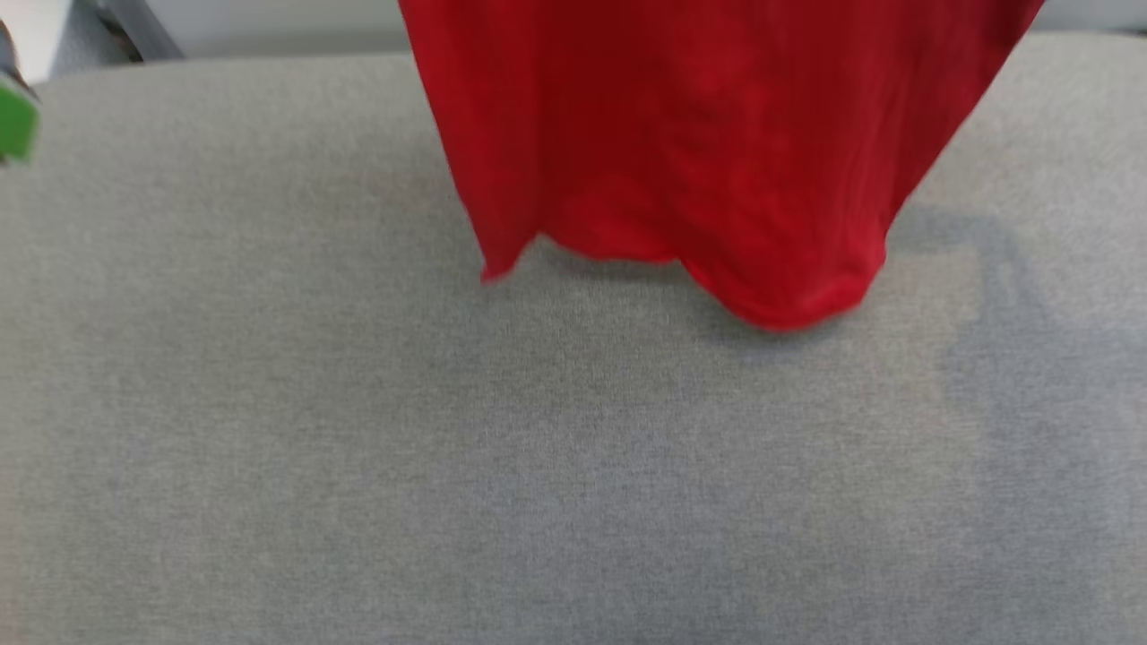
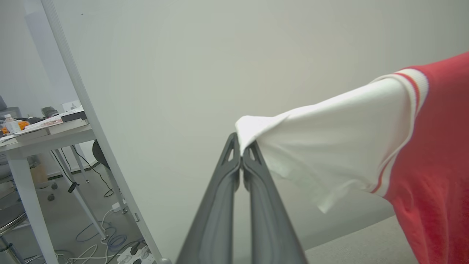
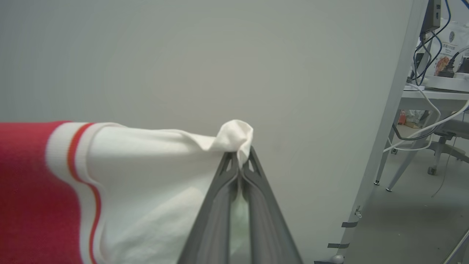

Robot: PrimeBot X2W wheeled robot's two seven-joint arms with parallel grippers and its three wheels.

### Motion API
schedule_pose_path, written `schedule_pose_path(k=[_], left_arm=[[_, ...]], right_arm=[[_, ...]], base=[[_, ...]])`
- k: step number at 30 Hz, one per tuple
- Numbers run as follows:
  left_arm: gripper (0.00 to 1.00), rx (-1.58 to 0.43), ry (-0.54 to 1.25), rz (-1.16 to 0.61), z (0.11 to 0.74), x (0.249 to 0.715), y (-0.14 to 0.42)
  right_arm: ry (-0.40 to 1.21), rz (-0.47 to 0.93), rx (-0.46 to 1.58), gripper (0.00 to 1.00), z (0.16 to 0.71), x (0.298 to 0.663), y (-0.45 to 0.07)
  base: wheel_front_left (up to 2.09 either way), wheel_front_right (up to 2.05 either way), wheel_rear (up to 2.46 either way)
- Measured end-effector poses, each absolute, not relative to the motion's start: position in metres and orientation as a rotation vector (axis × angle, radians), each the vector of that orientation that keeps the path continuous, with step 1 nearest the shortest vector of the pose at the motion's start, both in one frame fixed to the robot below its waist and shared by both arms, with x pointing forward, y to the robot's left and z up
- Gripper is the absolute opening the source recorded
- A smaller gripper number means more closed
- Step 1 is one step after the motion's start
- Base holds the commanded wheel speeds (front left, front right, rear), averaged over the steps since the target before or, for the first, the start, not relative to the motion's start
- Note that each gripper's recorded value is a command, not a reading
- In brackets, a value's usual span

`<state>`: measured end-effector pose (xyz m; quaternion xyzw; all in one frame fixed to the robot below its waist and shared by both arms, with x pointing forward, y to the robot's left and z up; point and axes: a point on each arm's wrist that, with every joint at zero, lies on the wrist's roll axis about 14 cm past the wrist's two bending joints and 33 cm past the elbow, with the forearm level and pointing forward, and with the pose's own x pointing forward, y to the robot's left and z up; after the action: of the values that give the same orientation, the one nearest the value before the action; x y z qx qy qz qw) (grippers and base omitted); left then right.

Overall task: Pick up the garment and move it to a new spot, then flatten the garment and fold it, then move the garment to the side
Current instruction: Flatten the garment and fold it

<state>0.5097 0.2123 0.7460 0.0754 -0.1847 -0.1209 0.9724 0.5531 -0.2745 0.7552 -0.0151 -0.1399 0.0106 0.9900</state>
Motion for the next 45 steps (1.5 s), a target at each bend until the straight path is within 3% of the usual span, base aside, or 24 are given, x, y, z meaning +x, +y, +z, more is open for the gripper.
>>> schedule_pose_path(k=[15, 22, 26, 35, 45], left_arm=[[0.0, 0.21, -0.387, -0.196, 0.736, 0.66, 0.229], [0.0, 0.179, -0.468, -0.177, 0.716, 0.709, 0.224], [0.0, 0.179, -0.402, -0.183, 0.673, 0.732, 0.22], [0.0, 0.137, -0.268, -0.195, 0.596, 0.738, 0.219], [0.0, 0.046, -0.037, -0.235, 0.502, 0.683, 0.206]], right_arm=[[-0.37, -0.01, 0.012, 0.0, 0.738, 0.69, -0.26], [-0.401, -0.037, 0.057, 0.0, 0.7, 0.732, -0.261], [-0.375, -0.04, 0.057, 0.0, 0.666, 0.748, -0.259], [-0.248, -0.009, 0.075, 0.0, 0.592, 0.757, -0.245], [-0.033, 0.024, 0.066, 0.0, 0.51, 0.708, -0.244]], base=[[0.0, 0.0, 0.0], [0.0, 0.0, 0.0], [0.0, 0.0, 0.0], [0.0, 0.0, 0.0], [0.0, 0.0, 0.0]])
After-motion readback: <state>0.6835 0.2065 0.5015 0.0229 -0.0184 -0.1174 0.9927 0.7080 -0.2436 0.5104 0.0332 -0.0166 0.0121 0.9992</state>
